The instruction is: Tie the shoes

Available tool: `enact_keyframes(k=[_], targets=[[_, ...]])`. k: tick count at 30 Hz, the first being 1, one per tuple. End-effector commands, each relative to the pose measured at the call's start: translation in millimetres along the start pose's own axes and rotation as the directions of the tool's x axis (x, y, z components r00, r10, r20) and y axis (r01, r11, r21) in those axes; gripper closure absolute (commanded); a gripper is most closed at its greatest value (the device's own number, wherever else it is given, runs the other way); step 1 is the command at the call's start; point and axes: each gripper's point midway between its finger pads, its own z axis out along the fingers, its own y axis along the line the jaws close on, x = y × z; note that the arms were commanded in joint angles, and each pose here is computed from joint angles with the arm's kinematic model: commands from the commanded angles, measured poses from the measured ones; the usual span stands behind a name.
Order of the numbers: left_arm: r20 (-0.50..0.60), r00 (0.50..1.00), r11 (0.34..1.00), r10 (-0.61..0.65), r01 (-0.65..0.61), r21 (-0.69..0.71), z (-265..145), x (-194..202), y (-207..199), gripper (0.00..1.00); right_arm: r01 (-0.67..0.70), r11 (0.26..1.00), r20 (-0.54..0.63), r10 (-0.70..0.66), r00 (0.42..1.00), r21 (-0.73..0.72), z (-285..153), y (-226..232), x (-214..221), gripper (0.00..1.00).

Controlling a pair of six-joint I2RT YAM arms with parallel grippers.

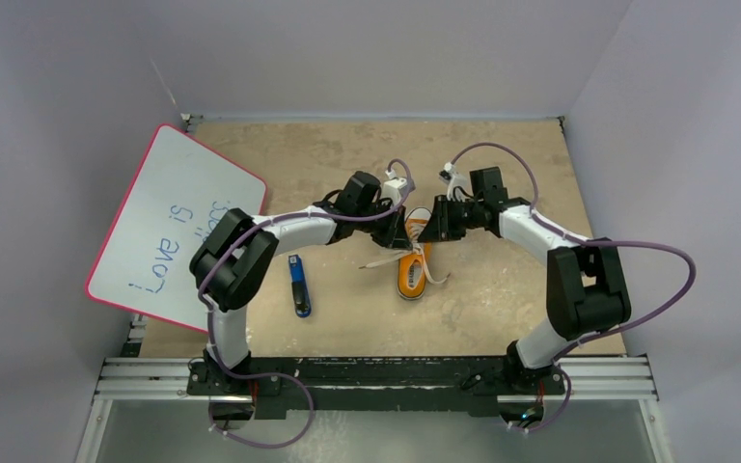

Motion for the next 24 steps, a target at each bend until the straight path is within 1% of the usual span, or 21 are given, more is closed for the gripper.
enact_keyframes(k=[1,7,9,11,12,13,14,15,16,17,19,21,24], targets=[[0.060,0.996,0.997,0.072,-0.074,0.023,-6,-26,-16,1.00,0.038,0.997,0.009,-0.037,0.999,-0.070,2,9,-1,0.77],[0.055,0.996,0.997,0.075,-0.077,0.023,-5,-26,-17,1.00,0.027,0.995,-0.013,-0.028,1.000,-0.099,6,10,7,0.78],[0.056,0.995,0.997,0.077,-0.078,0.022,-5,-27,-17,1.00,0.022,0.996,-0.015,-0.023,1.000,-0.083,6,7,8,0.79],[0.051,0.996,0.997,0.076,-0.077,0.023,-4,-26,-18,1.00,0.014,0.997,-0.014,-0.015,1.000,-0.072,3,8,8,0.86],[0.050,0.996,0.997,0.076,-0.077,0.024,-3,-25,-18,1.00,0.013,0.998,-0.009,-0.013,1.000,-0.068,1,9,7,0.87],[0.045,0.996,0.997,0.076,-0.077,0.027,-2,-24,-19,1.00,0.019,0.998,0.001,-0.019,1.000,-0.063,-1,11,4,0.91],[0.041,0.996,0.997,0.075,-0.077,0.032,-2,-23,-20,1.00,0.025,0.998,0.011,-0.025,1.000,-0.065,-4,14,2,0.98],[0.035,0.997,0.997,0.073,-0.075,0.035,0,-21,-21,0.95,0.033,0.997,0.022,-0.032,0.999,-0.071,-7,18,-1,1.00],[0.028,0.997,0.997,0.068,-0.069,0.038,1,-20,-21,0.92,0.039,0.996,0.029,-0.037,0.999,-0.074,-9,19,-2,1.00],[0.022,0.998,0.997,0.063,-0.064,0.040,2,-19,-21,0.87,0.043,0.996,0.035,-0.040,0.999,-0.076,-10,21,-3,1.00],[0.017,0.998,0.998,0.054,-0.054,0.041,3,-17,-20,0.74,0.048,0.995,0.039,-0.045,0.998,-0.083,-12,23,-3,1.00],[0.024,0.999,0.998,0.048,-0.049,0.045,3,-19,-21,0.70,0.045,0.995,0.034,-0.042,0.999,-0.085,-11,22,0,1.00],[0.036,0.999,0.998,0.031,-0.033,0.046,6,-22,-21,0.69,0.045,0.995,0.034,-0.042,0.999,-0.089,-10,22,1,1.00]])
